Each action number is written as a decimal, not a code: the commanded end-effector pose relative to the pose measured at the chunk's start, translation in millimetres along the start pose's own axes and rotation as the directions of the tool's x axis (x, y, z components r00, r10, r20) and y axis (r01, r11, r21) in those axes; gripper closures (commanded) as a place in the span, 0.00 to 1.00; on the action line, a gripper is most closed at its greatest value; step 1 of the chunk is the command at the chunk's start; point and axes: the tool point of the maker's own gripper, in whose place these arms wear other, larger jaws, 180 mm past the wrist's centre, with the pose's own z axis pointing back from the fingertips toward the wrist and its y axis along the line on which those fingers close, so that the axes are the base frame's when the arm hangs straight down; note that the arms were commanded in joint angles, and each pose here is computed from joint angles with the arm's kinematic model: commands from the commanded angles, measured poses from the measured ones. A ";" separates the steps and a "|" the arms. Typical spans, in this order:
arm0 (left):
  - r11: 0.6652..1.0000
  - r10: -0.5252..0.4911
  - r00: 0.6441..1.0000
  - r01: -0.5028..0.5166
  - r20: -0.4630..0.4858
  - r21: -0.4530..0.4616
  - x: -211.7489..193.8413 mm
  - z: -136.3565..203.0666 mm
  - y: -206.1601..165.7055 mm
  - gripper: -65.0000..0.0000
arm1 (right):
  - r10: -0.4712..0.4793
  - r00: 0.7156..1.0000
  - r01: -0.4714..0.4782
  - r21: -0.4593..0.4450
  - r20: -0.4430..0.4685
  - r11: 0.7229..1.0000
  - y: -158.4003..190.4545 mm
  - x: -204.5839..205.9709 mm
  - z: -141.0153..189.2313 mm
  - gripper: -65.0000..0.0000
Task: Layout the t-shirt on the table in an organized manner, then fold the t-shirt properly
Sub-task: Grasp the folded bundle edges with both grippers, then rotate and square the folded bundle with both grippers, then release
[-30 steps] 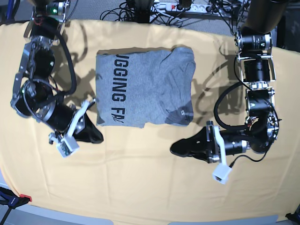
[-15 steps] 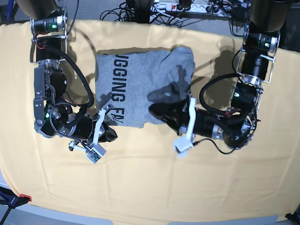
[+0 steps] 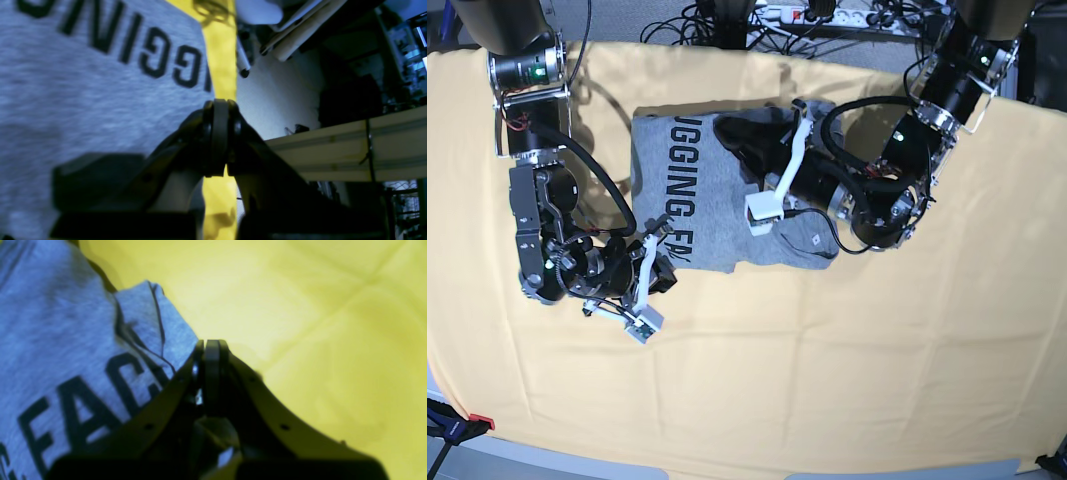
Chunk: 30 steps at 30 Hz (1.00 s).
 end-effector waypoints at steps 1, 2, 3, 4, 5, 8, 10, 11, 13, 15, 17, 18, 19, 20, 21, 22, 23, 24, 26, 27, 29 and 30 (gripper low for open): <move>1.000 -0.026 0.999 0.026 0.038 -0.012 10.6 2.6 -6.0 1.00 | 0.030 0.998 -0.030 -0.009 0.056 1.000 -5.8 22.9 6.3 1.00; 1.000 -0.018 0.999 0.018 0.038 -0.020 6.8 0.2 -8.8 1.00 | 0.041 0.998 -0.041 -0.010 0.044 0.999 -5.2 21.7 5.1 1.00; 1.000 -0.010 0.999 0.011 0.036 -0.026 2.4 -2.1 -11.4 1.00 | 0.054 0.998 -0.054 -0.012 0.032 0.998 -4.5 19.8 3.7 1.00; 1.000 -0.008 1.000 0.009 0.019 -0.015 -3.8 -4.5 -11.2 1.00 | 0.064 0.998 -0.064 -0.012 0.022 0.998 -3.9 18.2 3.1 1.00; 1.000 -0.009 1.000 0.009 -0.005 0.003 -10.2 -6.5 -9.3 1.00 | 0.073 0.997 -0.073 -0.011 0.015 0.997 -3.4 17.4 2.7 1.00; 0.998 -0.014 0.998 0.018 -0.064 0.060 -22.5 -6.8 0.1 1.00 | 0.089 0.996 -0.089 -0.014 0.007 0.996 -5.4 18.4 4.1 1.00; 0.996 -0.013 0.995 0.021 -0.094 0.089 -28.8 -4.2 5.4 1.00 | 0.092 0.996 -0.092 -0.021 -0.003 0.996 -8.9 15.1 6.3 1.00; 0.993 -0.011 0.993 0.025 -0.121 0.115 -34.5 -1.8 10.2 1.00 | 0.093 0.996 -0.093 -0.026 -0.009 0.995 -11.5 12.6 8.0 1.00; 0.983 -0.004 0.982 0.039 -0.188 0.180 -48.6 6.0 22.0 1.00 | 0.092 0.995 -0.093 -0.036 -0.028 0.995 -17.1 5.8 11.7 1.00; 0.969 0.007 0.968 0.055 -0.252 0.239 -62.0 15.1 32.8 1.00 | 0.087 0.996 -0.089 -0.039 -0.037 0.995 -20.6 0.1 15.1 1.00; 0.956 0.015 0.954 0.074 -0.299 0.283 -70.5 21.8 41.2 1.00 | 0.074 0.996 -0.074 -0.016 -0.041 0.997 -16.5 -7.2 15.2 1.00; 0.953 0.014 0.952 0.080 -0.307 0.291 -71.0 23.1 42.9 1.00 | 0.073 0.996 -0.073 -0.005 -0.050 0.997 -13.7 -12.4 14.4 1.00; 0.951 0.012 0.950 0.087 -0.313 0.298 -70.4 24.7 44.8 1.00 | 0.078 0.995 -0.078 0.004 -0.066 0.997 -10.6 -18.4 12.8 1.00; 0.947 0.009 0.947 0.094 -0.320 0.307 -69.7 26.5 46.8 1.00 | 0.084 0.993 -0.083 0.013 -0.084 0.996 -7.4 -25.0 11.2 1.00; 0.944 0.006 0.945 0.102 -0.326 0.315 -68.7 28.5 48.9 1.00 | 0.089 0.991 -0.087 0.022 -0.101 0.996 -4.0 -31.8 9.8 1.00; 0.940 0.005 0.943 0.109 -0.333 0.323 -68.1 30.6 51.1 1.00 | 0.095 0.989 -0.092 0.030 -0.116 0.995 -0.9 -37.4 8.8 1.00; 0.937 0.002 0.942 0.116 -0.336 0.330 -66.6 32.4 52.9 1.00 | 0.096 0.987 -0.092 0.038 -0.128 0.995 1.2 -43.3 8.7 1.00; 0.935 -0.001 0.941 0.121 -0.338 0.334 -64.8 34.1 54.4 1.00 | 0.093 0.987 -0.088 0.044 -0.132 0.995 2.5 -46.9 9.4 1.00; 0.930 -0.002 0.941 0.126 -0.339 0.344 -61.3 38.1 58.4 1.00 | 0.075 0.989 -0.068 0.059 -0.126 0.996 2.5 -49.3 13.2 1.00; 0.928 0.000 0.940 0.127 -0.340 0.350 -60.0 40.5 61.0 1.00 | 0.065 0.990 -0.057 0.067 -0.122 0.996 2.2 -49.8 15.7 1.00; 0.917 0.002 0.935 0.140 -0.355 0.374 -57.6 47.3 68.2 1.00 | 0.052 0.993 -0.043 0.082 -0.109 0.996 2.2 -48.8 21.5 1.00; 0.908 0.000 0.932 0.152 -0.362 0.391 -55.3 51.5 72.5 1.00 | 0.049 0.993 -0.039 0.090 -0.111 0.995 3.1 -49.7 24.3 1.00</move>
